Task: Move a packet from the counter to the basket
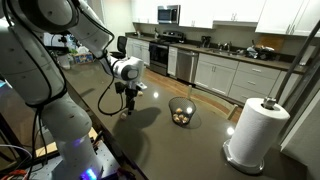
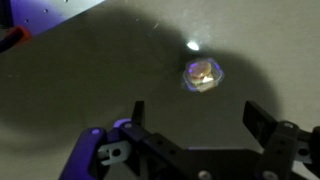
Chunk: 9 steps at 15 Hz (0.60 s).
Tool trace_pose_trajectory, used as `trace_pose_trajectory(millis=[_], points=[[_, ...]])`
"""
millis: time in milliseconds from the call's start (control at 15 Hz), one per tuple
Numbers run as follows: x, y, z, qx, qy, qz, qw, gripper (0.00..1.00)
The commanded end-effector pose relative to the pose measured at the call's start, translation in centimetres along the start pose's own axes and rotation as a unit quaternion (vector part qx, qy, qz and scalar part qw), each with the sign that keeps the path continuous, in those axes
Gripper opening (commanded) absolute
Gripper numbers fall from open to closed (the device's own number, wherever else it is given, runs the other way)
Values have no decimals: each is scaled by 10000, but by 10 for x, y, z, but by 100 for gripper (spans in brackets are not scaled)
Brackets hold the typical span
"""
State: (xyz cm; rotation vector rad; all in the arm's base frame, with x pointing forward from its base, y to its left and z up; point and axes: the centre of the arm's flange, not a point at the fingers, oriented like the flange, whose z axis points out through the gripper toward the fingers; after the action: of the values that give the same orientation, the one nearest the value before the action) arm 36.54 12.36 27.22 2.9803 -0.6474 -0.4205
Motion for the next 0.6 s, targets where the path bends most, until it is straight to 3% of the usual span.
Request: trace_pose_trajectory(millis=[0,333,533], points=[[-10,22,19,316,-177,-159,9992,100],[-13,24,22,718,-529,-370,9953,100],[-13,21,23,843,-494,-569,9936,100]])
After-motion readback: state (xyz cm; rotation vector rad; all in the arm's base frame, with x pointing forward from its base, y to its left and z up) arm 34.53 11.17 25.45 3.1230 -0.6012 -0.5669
